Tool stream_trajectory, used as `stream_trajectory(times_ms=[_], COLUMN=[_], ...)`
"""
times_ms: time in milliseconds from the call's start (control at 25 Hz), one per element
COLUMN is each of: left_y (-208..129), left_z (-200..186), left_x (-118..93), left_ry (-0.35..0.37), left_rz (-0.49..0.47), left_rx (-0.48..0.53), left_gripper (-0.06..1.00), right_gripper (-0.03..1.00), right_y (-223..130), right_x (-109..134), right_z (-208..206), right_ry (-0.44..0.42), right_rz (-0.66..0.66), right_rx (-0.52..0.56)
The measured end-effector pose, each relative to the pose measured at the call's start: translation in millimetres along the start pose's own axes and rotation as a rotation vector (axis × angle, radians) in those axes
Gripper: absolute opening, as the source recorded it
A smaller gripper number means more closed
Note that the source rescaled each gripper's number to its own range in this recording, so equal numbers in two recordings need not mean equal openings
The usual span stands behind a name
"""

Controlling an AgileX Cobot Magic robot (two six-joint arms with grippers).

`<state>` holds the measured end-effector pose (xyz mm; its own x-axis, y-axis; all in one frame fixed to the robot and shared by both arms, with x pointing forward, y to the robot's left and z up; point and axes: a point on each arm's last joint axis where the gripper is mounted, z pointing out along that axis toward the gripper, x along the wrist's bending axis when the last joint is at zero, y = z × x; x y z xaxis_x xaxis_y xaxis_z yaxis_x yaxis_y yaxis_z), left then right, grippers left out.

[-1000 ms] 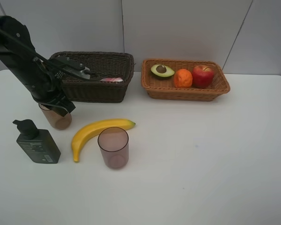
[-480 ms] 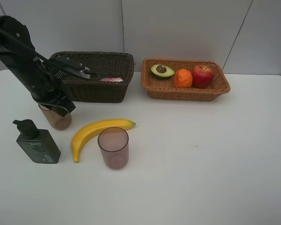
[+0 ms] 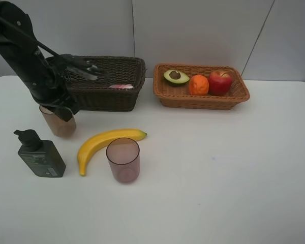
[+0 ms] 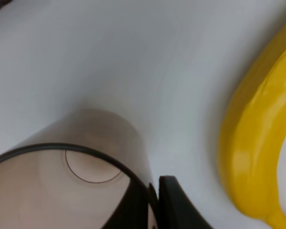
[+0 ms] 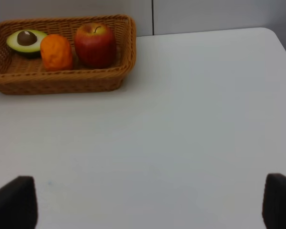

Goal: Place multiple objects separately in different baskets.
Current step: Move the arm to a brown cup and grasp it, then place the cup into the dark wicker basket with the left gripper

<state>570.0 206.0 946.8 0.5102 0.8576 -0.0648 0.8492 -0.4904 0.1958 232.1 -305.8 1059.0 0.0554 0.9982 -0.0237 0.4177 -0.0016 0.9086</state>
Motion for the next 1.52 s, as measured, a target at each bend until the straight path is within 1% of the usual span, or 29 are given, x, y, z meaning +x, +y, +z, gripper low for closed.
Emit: stream_trajectory(times_ms=[120, 400, 560, 680, 760, 800, 920, 960, 1000, 1120, 1200, 1280, 1400, 1520], left_y=[7, 27, 41, 51, 56, 56, 62, 66, 68, 75, 80, 87, 95, 102], left_z=[-12, -47, -72, -90, -99, -99, -108, -111, -111, -113, -112, -106, -90, -72], left_x=[0, 4, 7, 9, 11, 11, 15, 19, 22, 27, 30, 34, 42, 47], left_ry=[-0.008, 0.009, 0.039, 0.071, 0.095, 0.095, 0.147, 0.197, 0.224, 0.292, 0.323, 0.356, 0.407, 0.437], left_rz=[-0.003, -0.025, -0.011, 0.004, 0.013, 0.013, 0.031, 0.049, 0.06, 0.09, 0.107, 0.128, 0.171, 0.207], left_rx=[0.021, 0.044, 0.018, -0.023, -0.051, -0.051, -0.089, -0.129, -0.147, -0.22, -0.261, -0.29, -0.296, -0.301], left_gripper=[0.01, 0.01, 0.01, 0.01, 0.01, 0.01, 0.01, 0.01, 0.01, 0.01, 0.01, 0.01, 0.01, 0.01], right_gripper=[1.0, 1.0, 1.0, 1.0, 1.0, 1.0, 1.0, 1.0, 1.0, 1.0, 1.0, 1.0, 1.0, 1.0], right_y=[0, 0, 0, 0, 0, 0, 0, 0, 0, 0, 0, 0, 0, 0], right_x=[0, 0, 0, 0, 0, 0, 0, 0, 0, 0, 0, 0, 0, 0], right_z=[0, 0, 0, 0, 0, 0, 0, 0, 0, 0, 0, 0, 0, 0], right_ry=[0.0, 0.0, 0.0, 0.0, 0.0, 0.0, 0.0, 0.0, 0.0, 0.0, 0.0, 0.0, 0.0, 0.0], right_rz=[0.0, 0.0, 0.0, 0.0, 0.0, 0.0, 0.0, 0.0, 0.0, 0.0, 0.0, 0.0, 0.0, 0.0], right_rx=[0.0, 0.0, 0.0, 0.0, 0.0, 0.0, 0.0, 0.0, 0.0, 0.0, 0.0, 0.0, 0.0, 0.0])
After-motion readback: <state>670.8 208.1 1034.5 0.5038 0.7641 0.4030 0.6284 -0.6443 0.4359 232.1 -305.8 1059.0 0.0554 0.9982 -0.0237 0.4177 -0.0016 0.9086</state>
